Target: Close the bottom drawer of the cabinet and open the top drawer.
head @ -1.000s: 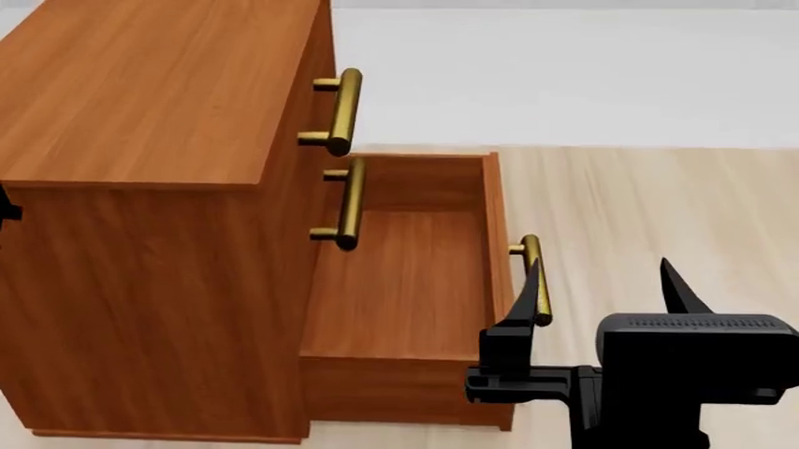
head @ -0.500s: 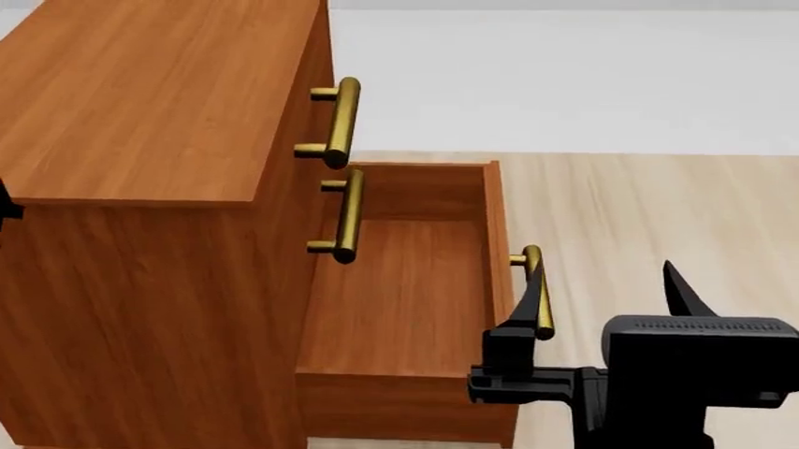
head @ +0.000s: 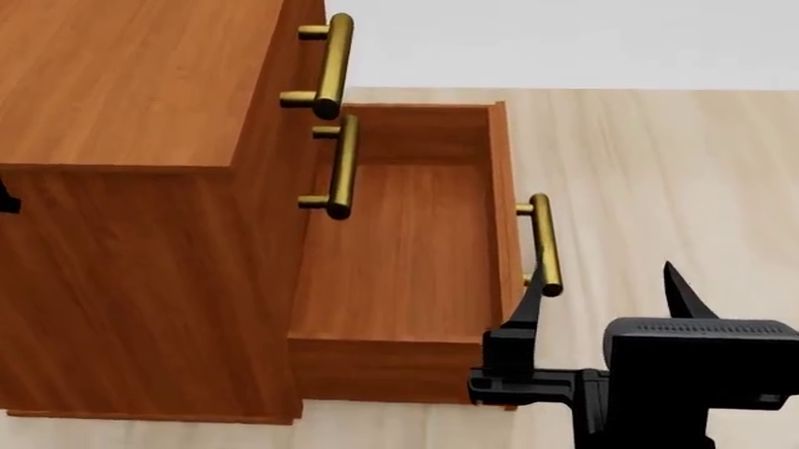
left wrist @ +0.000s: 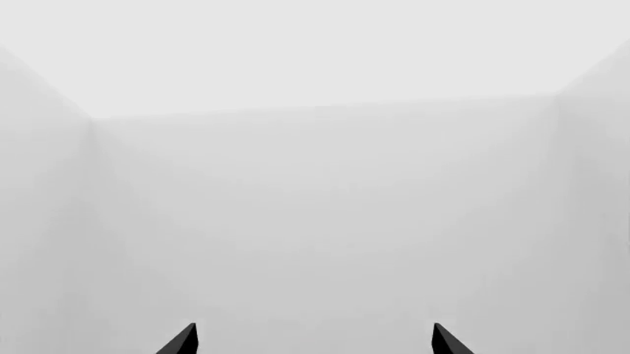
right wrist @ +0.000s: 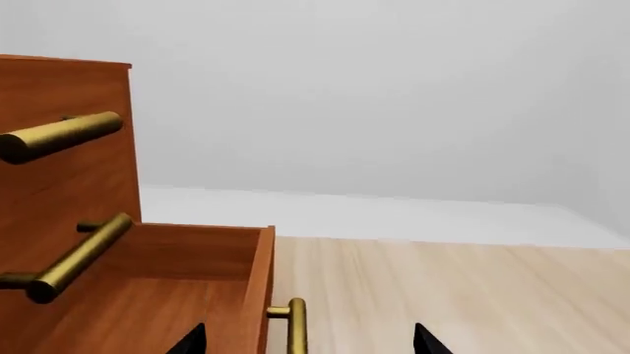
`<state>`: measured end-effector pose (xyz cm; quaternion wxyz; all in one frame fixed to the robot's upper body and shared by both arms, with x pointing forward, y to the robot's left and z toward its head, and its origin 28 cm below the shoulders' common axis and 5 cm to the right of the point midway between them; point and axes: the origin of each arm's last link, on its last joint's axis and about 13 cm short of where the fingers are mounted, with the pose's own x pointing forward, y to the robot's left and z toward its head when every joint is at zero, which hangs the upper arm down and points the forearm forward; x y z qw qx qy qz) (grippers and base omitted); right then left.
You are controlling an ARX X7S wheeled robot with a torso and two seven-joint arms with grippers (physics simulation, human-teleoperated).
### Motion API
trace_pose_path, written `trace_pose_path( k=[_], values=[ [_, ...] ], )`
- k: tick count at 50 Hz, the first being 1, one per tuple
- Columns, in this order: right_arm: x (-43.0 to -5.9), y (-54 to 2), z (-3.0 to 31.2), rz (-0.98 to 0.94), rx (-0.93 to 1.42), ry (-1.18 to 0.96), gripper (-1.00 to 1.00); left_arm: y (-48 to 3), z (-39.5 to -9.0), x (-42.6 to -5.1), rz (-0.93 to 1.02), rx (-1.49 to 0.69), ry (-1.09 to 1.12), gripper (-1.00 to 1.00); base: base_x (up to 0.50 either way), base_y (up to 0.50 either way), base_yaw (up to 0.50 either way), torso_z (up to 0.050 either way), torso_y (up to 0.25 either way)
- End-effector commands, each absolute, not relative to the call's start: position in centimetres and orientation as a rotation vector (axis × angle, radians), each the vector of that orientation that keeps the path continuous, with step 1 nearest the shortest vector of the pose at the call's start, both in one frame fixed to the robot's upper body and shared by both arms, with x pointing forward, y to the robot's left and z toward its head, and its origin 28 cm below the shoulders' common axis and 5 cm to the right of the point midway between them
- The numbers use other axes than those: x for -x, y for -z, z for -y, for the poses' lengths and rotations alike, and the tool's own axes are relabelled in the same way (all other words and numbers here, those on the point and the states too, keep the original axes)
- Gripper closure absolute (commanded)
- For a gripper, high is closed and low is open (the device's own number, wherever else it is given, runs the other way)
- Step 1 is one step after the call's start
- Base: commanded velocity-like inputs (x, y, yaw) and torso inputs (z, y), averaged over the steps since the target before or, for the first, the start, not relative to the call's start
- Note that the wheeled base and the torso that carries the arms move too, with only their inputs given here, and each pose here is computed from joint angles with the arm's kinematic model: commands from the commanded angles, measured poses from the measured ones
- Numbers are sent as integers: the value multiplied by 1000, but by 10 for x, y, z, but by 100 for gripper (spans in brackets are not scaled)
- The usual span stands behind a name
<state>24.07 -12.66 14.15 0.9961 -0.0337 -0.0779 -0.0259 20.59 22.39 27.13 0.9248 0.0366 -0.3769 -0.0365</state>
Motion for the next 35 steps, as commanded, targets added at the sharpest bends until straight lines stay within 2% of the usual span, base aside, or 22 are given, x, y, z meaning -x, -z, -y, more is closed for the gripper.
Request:
trace_pose_path(
  k=[1, 12, 35],
  values=[
    [-240, -142, 126, 157, 68, 51, -100, -272, -224, -205, 773, -75, 73, -100, 0, 0, 0, 0, -166],
    [-242, -142, 126, 158, 69, 47, -100, -272, -224, -205, 774, -74, 73, -100, -1, 0, 0, 0, -154],
    [-270, -139, 153, 122, 46, 213, -100, -271, -225, -206, 772, -73, 72, -100, -1, 0, 0, 0, 0]
  ],
)
